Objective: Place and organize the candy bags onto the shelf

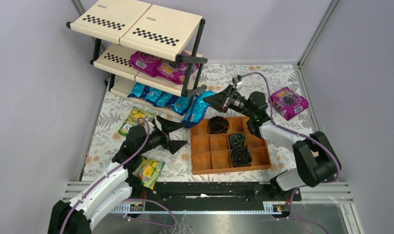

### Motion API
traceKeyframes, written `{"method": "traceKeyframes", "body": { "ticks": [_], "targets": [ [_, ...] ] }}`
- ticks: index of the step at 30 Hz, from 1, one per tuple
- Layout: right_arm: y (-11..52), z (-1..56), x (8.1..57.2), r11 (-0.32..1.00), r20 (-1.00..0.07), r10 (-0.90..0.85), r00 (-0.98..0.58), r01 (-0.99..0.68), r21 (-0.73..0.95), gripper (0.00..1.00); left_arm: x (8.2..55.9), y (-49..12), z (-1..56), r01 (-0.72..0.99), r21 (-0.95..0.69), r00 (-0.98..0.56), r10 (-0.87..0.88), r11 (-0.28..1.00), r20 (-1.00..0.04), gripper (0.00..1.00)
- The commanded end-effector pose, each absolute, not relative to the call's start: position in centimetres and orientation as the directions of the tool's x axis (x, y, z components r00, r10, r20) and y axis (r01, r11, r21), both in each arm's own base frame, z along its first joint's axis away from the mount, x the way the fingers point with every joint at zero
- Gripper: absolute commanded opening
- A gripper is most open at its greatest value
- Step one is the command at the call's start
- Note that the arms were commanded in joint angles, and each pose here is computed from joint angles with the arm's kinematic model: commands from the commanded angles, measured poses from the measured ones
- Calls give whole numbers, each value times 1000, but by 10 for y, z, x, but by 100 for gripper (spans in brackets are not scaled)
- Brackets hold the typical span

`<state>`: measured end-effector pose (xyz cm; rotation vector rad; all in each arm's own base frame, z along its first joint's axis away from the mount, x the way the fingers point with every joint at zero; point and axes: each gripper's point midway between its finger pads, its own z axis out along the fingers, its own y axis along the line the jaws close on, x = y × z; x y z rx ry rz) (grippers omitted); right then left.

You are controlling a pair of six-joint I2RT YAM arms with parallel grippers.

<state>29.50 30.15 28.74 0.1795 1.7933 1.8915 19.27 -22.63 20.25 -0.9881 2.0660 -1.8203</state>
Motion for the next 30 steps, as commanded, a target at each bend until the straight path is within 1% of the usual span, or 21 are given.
{"method": "traceKeyframes", "body": {
  "ticks": [1,7,10,12,14,19,23,27,30],
  "targets": [
    [307,351,286,-202,-295,537,-790,-460,865,0,197,-223,232,-425,-887,-679,-585,-179,443,99],
    [327,340,281,-214,-278,539,-795,-449,867,0,200,-224,224,-495,-842,-636,-571,-214,519,99],
    [328,340,279,-244,-257,547,-797,-446,861,0,205,-224,223,-496,-828,-629,-549,-263,551,99],
    [329,343,278,-265,-245,547,-801,-443,856,0,207,-226,218,-509,-822,-620,-553,-256,557,99],
    [333,345,272,-283,-244,537,-807,-445,850,0,210,-225,219,-504,-818,-615,-548,-279,566,99],
    [332,346,260,-309,-233,549,-803,-454,836,0,224,-218,241,-400,-831,-623,-549,-388,556,99],
    [328,340,257,-304,-219,578,-786,-456,836,0,232,-219,250,-361,-845,-632,-564,-393,532,99],
    [325,339,253,-340,-190,582,-790,-450,826,0,236,-218,255,-346,-834,-629,-553,-430,547,99],
    [323,342,250,-366,-178,590,-788,-457,811,0,239,-220,256,-348,-838,-633,-555,-420,540,99]
  ]
}}
